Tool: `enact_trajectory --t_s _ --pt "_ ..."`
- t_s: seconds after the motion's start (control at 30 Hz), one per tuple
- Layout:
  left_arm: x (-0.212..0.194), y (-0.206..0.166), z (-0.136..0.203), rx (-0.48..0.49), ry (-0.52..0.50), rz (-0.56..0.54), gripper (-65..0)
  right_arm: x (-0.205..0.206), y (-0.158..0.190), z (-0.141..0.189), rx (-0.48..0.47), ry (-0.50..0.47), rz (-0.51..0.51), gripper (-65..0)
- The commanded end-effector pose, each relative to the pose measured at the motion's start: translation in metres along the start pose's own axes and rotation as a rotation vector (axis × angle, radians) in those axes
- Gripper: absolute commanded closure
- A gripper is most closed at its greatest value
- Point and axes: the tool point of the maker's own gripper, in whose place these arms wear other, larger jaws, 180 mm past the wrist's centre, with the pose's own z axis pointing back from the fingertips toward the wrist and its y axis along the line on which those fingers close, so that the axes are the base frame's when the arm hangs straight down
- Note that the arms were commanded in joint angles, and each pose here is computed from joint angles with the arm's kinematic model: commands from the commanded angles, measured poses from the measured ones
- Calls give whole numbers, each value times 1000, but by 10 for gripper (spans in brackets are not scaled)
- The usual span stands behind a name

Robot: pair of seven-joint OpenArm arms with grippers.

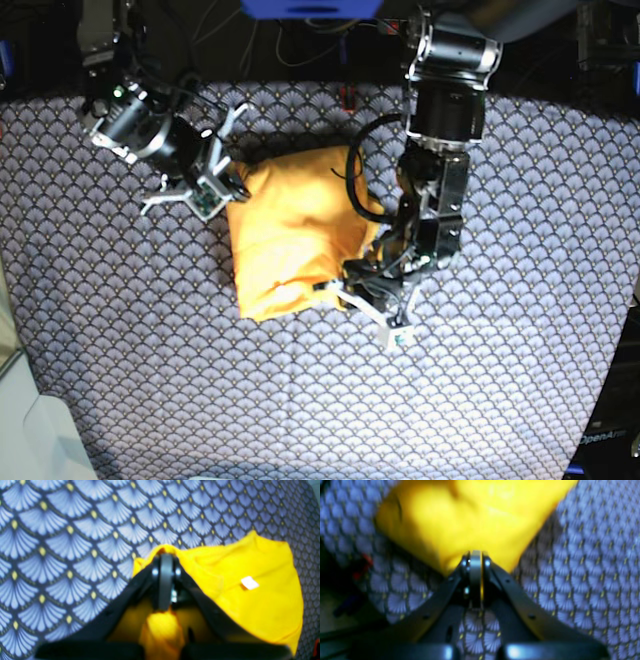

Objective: Fold the T-shirt properly
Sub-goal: 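Square the bundle's sides with both grippers pressing inward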

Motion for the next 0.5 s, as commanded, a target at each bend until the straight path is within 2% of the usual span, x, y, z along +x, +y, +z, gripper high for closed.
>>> enact_trajectory --t_s 0.0,0.13,0.23,0.47 --pt "18 -8 0 -21 -45 -8 0 17 -4 1 -11 -55 6 0" --pt "13 -3 -8 -9 -29 2 0 28 -8 -3 -19 -83 5 0" --pt "13 0 -11 -4 -34 7 0 32 3 -10 18 -90 18 0" --pt "13 2 -15 2 -36 10 0 -1 -2 -38 58 -5 -49 0"
